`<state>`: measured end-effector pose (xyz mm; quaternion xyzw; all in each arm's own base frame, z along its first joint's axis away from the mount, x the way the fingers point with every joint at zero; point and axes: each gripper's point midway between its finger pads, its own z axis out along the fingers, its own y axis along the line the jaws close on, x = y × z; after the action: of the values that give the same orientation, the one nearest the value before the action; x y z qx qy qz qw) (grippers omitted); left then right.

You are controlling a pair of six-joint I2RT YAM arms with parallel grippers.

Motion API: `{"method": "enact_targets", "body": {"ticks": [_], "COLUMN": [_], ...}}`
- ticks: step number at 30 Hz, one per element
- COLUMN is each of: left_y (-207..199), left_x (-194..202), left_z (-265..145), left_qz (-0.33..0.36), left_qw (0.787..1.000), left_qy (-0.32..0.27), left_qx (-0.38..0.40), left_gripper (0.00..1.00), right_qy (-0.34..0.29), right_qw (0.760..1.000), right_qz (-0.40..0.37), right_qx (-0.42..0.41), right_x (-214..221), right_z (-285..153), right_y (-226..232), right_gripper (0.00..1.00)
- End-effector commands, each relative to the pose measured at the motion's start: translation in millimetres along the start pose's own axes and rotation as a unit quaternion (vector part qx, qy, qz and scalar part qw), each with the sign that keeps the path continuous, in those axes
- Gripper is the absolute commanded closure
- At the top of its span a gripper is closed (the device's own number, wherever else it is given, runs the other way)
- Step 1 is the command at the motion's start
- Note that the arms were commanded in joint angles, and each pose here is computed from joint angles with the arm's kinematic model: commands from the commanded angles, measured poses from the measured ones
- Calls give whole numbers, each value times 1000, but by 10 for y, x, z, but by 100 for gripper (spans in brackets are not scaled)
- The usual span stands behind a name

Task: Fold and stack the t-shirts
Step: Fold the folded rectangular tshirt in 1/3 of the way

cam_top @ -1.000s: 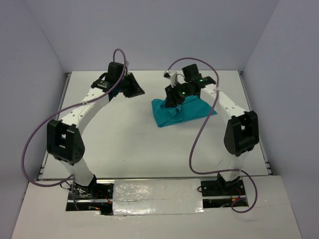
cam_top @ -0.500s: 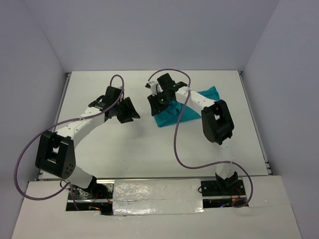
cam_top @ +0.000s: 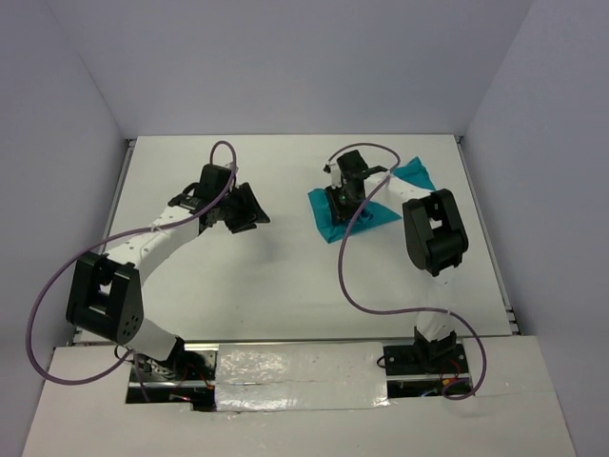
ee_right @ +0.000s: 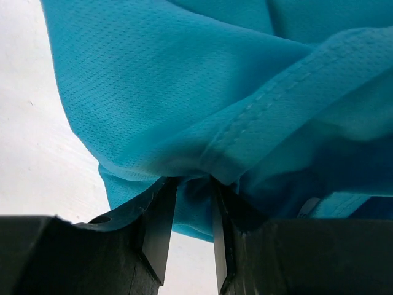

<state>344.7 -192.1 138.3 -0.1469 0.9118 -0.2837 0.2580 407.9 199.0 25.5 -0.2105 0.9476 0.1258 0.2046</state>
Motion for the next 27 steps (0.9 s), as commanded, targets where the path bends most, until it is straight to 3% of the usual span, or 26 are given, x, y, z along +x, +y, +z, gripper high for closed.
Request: {"method": "enact_targets", "body": {"ticks": [1,5,11,15,18,27], "left_y": [-157,-374,-924,-1127,-1229,-1563], "left_x": [-112,-202,-98,51,175,423], "left_z": [43,96,322,588,729,1289], "left_qz": [3,13,51,54,49,61], "left_qw": [1000,998,988,982,976,968], "left_qy": [-4,-2,41,71,94,135], "left_qx": [25,65,142,169,189,204], "left_gripper": [42,41,39,41,49,50], "right_qy": [-14,-48,-168,-172,-142,-106], "right_qw": [1000,990,969,970,976,983], "right_qz": [16,21,-42,-56,-37,-17], "right_qx": [-4,-128,-174,-160,-160,-150], "right_x": [23,-106,-719,-1056,-1060,-1016], "right_z": [-134,-476,-1199,-1224,-993,-596], "right_y": [-38,198,197,80,6,-83], "right_gripper": [63,61,59,60,61,63]}}
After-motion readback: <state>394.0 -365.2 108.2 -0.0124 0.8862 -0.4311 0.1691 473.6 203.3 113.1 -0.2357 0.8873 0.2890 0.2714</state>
